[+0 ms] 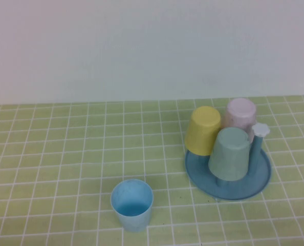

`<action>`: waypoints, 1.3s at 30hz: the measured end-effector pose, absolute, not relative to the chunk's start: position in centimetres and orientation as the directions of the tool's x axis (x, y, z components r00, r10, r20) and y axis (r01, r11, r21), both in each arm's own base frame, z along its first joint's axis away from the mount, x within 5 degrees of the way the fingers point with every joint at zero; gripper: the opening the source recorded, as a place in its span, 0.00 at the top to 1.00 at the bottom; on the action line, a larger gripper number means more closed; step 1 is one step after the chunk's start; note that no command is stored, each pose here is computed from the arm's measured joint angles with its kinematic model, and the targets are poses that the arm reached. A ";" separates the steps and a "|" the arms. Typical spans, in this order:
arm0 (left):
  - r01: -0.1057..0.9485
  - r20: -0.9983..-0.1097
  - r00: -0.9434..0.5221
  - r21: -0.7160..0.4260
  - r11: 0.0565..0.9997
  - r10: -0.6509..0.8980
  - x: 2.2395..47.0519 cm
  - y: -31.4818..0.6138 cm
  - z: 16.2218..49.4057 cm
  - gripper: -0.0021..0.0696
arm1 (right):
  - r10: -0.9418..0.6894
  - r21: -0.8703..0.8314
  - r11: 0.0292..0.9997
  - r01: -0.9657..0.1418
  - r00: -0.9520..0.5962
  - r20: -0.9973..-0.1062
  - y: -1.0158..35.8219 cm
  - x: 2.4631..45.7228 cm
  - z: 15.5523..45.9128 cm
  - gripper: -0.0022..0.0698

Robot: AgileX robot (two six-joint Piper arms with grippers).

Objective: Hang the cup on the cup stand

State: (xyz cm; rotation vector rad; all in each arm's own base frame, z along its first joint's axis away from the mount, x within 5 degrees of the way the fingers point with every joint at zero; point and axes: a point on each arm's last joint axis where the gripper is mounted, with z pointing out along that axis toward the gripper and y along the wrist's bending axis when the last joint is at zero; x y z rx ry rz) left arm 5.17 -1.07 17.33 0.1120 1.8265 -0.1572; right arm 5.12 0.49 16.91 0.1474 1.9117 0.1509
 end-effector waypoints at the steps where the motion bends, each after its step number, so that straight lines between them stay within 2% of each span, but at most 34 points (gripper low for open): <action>1: 0.159 -0.966 -0.258 -0.049 0.986 -0.006 5.2 -1.1 17.3 0.97 | 0.176 0.177 0.984 0.029 -0.337 -0.925 0.5 5.1 16.9 0.97; 20: 0.157 -0.969 -0.245 -0.026 0.987 0.013 5.2 -1.0 17.4 0.97 | 0.142 0.142 0.990 0.023 -0.339 -0.930 0.4 5.1 16.9 0.97; 28: 0.149 -0.991 -0.095 -0.106 0.983 -0.092 5.5 -1.0 18.9 0.97 | 0.159 0.161 0.987 0.022 -0.332 -0.930 0.5 5.1 17.0 0.97; 33: 0.140 -0.992 0.017 -0.121 0.983 -0.125 5.5 -0.8 19.9 0.97 | 0.247 0.251 0.968 0.019 -0.255 -0.935 0.6 5.4 17.5 0.97; 39: 0.144 -0.992 -0.033 -0.121 0.982 -0.118 5.5 -0.9 19.5 0.97 | 0.298 0.298 0.954 0.021 -0.127 -0.946 0.4 5.6 18.6 0.97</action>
